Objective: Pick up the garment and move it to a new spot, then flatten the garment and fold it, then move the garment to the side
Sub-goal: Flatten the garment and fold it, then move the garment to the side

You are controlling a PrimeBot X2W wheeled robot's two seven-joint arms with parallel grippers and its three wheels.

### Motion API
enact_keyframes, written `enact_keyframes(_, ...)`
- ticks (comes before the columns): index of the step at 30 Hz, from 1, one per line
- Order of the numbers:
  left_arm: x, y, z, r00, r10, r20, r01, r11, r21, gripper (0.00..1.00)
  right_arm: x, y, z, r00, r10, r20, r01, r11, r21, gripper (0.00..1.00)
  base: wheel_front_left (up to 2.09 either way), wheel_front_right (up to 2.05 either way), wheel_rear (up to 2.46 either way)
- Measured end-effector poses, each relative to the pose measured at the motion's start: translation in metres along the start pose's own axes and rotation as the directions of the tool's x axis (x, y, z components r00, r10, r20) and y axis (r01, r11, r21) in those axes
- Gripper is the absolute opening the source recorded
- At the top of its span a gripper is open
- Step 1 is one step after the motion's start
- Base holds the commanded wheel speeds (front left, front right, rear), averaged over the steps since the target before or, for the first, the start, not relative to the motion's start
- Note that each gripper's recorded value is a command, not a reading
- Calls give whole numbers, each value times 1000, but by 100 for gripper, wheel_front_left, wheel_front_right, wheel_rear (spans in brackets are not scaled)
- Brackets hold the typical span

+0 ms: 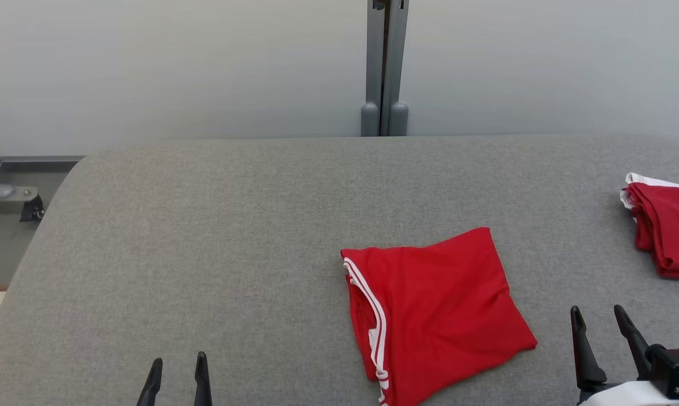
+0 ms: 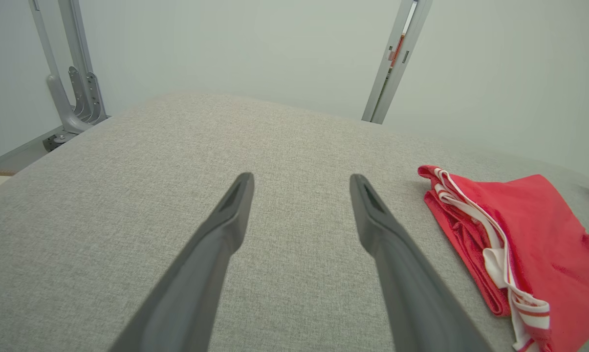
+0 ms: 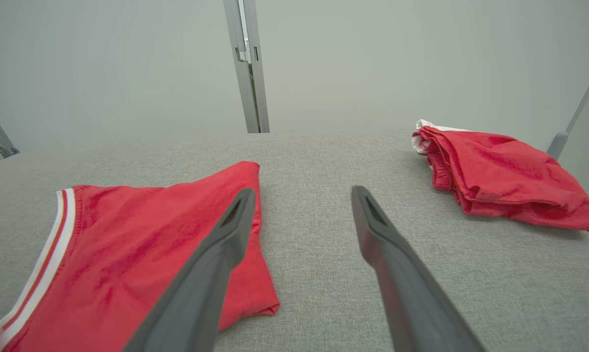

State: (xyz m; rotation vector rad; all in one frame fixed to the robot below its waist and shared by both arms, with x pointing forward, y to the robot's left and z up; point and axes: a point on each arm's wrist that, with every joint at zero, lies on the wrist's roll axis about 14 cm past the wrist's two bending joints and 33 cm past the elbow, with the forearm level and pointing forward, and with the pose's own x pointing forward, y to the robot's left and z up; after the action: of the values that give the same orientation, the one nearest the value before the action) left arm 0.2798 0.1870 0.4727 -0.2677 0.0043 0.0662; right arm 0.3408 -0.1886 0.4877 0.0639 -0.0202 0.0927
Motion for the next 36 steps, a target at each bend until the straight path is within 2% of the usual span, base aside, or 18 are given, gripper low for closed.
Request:
enact_keyframes(6,2,-5,-4,1000,-17,-15,17,1000,4,100,0,-4,-7,1000,-17,-22,17,1000,10,100,0,0,0)
enact_keyframes(8,3,-6,-5,1000,-20,-21,20,1000,3,100,4,-8,-9,999,-41,-24,42,998,52,100,0,0,0)
enact_keyframes(11,4,-9,-9,999,-29,-35,29,1000,2,100,19,-3,-13,999,-19,-39,23,996,86,100,0,0,0)
enact_keyframes(15,7,-13,-14,998,-42,-54,42,999,1,100,52,9,-20,983,49,-179,-23,989,145,100,0,0,0)
enact_keyframes(20,13,-19,-19,996,-59,-73,59,998,-3,100,78,31,-41,906,151,-396,-89,981,170,100,0,0,0)
enact_keyframes(26,23,-20,-21,995,-58,-80,58,998,-8,100,90,40,-77,804,175,-569,-93,981,171,100,0,0,0)
enact_keyframes(29,25,-17,-22,995,-46,-84,45,999,-11,100,92,51,-94,759,199,-619,-75,972,221,100,0,0,0)
enact_keyframes(30,26,-17,-22,995,-43,-85,43,999,-11,100,93,58,-98,749,215,-627,-67,966,251,88,0,0,0)
enact_keyframes(31,27,-17,-22,995,-43,-87,42,999,-11,100,94,61,-100,744,220,-631,-70,965,254,0,0,0,0)
enact_keyframes(36,36,-17,-21,996,-42,-84,42,999,-7,100,122,54,-81,812,201,-548,-43,957,287,0,0,0,0)
